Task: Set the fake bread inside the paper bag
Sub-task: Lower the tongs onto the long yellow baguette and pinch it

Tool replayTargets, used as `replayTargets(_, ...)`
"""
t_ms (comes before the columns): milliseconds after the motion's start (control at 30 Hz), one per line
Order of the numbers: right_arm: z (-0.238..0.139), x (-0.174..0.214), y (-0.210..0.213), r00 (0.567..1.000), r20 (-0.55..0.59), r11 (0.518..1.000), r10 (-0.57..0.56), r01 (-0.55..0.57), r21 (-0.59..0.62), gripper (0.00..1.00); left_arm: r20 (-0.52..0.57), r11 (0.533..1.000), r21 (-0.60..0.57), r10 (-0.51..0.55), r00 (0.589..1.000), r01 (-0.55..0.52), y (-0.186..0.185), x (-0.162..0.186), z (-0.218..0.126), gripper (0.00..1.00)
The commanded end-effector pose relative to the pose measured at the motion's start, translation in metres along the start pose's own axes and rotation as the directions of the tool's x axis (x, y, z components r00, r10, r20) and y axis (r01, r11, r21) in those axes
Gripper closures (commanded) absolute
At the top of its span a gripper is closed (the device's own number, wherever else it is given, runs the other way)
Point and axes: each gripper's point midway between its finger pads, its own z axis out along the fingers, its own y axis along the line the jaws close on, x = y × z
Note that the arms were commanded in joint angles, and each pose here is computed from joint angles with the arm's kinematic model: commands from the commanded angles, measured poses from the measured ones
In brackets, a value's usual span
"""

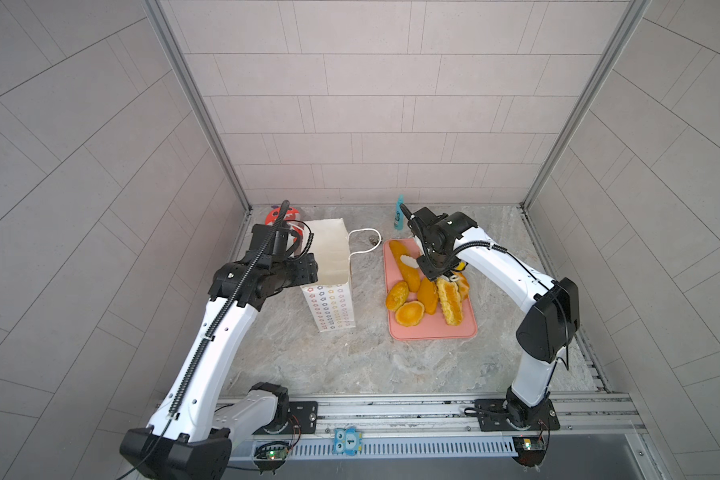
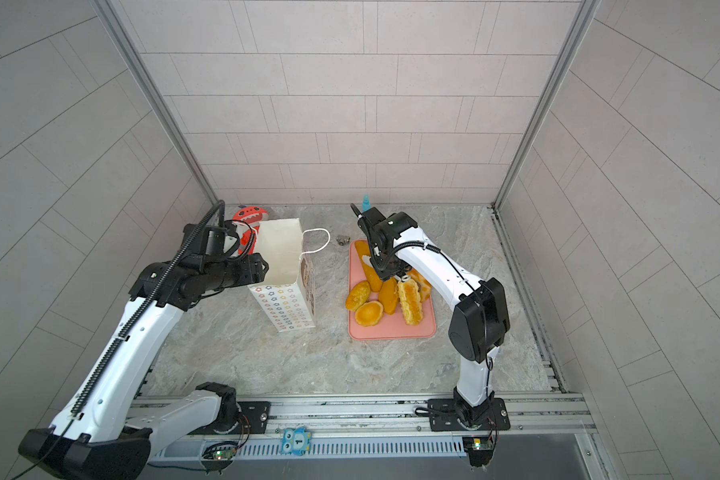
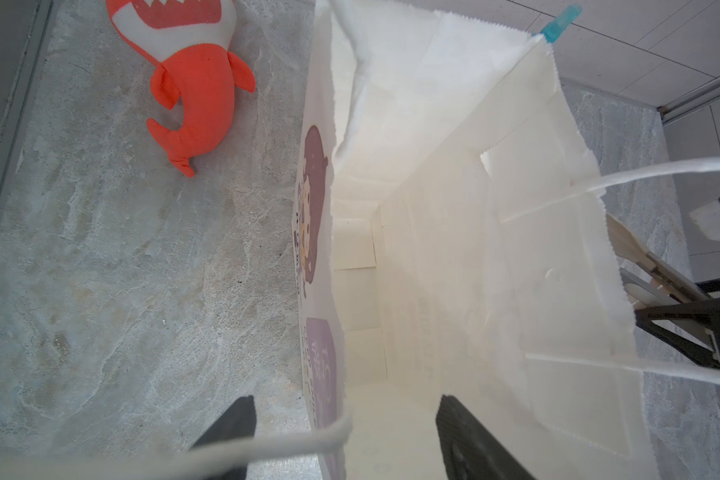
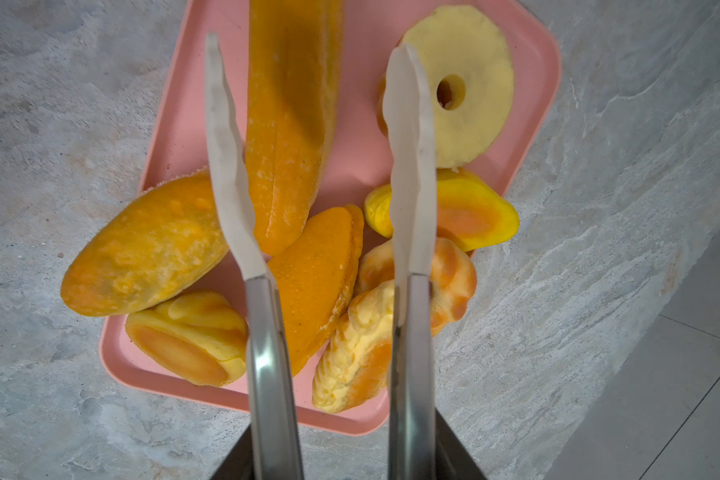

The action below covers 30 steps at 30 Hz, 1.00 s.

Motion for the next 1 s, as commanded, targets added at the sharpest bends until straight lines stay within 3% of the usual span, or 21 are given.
replayTargets(0, 0.000, -0.003, -0.002, 1.000, -0.005, 1.000, -0.021, 0.021, 0.023, 0.49, 0.013, 1.000, -0.001, -0.009, 1.000, 0.009, 0.002, 0.001, -0.001, 0.25)
replayTargets(967, 0.048, -0.033, 0.007, 0.999, -0.050, 1.000, -0.013, 0.013, -0.011, 0.46, 0.017, 1.000, -0.004, -0.012, 1.000, 0.012, 0.004, 0.002, -0.002, 0.29)
